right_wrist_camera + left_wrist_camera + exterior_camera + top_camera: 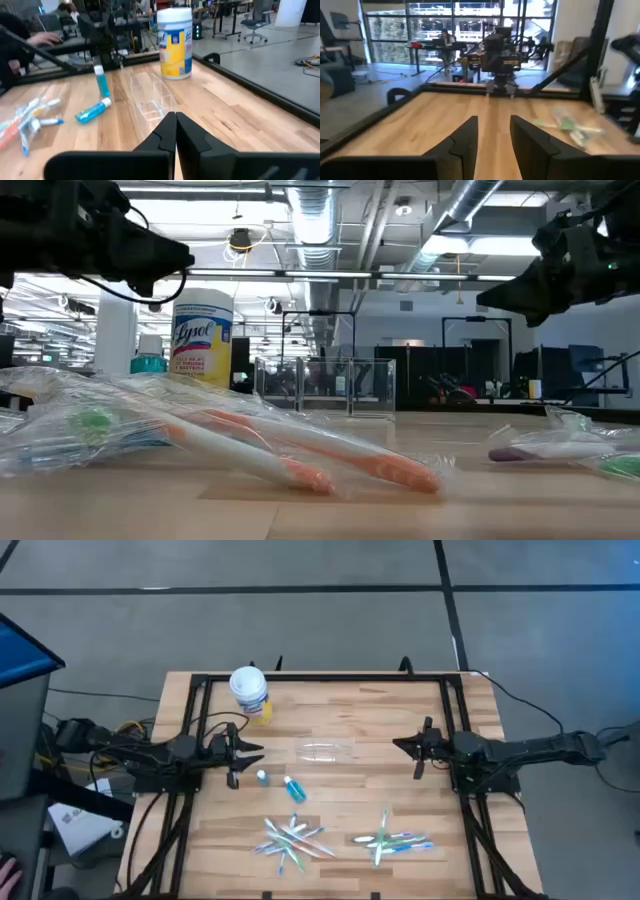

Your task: Pick & Place toothbrushing station

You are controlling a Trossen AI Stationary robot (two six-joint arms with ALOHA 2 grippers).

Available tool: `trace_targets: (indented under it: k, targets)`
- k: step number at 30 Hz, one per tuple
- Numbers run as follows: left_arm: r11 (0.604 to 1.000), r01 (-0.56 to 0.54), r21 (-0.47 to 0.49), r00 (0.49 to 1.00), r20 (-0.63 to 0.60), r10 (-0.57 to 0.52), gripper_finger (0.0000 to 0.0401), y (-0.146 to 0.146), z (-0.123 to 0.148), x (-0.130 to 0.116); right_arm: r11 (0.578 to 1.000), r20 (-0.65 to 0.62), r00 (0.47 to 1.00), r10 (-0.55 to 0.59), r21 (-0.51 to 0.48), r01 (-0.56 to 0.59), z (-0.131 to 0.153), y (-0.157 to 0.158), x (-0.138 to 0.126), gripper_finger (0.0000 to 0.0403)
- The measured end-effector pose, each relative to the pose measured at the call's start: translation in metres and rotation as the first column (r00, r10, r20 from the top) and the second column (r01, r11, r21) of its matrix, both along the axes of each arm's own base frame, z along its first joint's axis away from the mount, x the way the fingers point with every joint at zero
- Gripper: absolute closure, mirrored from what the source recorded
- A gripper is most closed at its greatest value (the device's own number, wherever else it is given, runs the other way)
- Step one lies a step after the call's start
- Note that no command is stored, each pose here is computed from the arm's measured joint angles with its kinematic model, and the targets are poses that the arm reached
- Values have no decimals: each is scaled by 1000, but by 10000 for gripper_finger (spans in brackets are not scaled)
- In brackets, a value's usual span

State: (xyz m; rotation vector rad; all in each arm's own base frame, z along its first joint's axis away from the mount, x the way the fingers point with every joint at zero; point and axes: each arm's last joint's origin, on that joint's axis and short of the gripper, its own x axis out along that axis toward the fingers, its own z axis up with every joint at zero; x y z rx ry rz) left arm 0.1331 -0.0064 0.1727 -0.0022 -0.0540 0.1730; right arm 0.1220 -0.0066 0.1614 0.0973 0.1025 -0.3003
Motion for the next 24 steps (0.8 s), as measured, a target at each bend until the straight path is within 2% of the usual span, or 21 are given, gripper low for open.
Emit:
trace_targets:
  k: [3,6,14,24]
  targets:
    - [997,-53,62,998,-10,54,293,1,0,0,1000,-1,1000,-9,-17,9,0,-1,3,402]
    - [994,-76,79,997,-1,77,293,2,1,0,1000,7,1000,-8,-15,8,0,-1,5,402]
    - [998,-61,7,998,12,60,293,1,1,0,1000,2,1000,19,3,-19,-1,2,5,402]
    - [998,-60,3,998,14,60,293,1,2,0,1000,-2,1000,23,-12,-23,0,3,5,402]
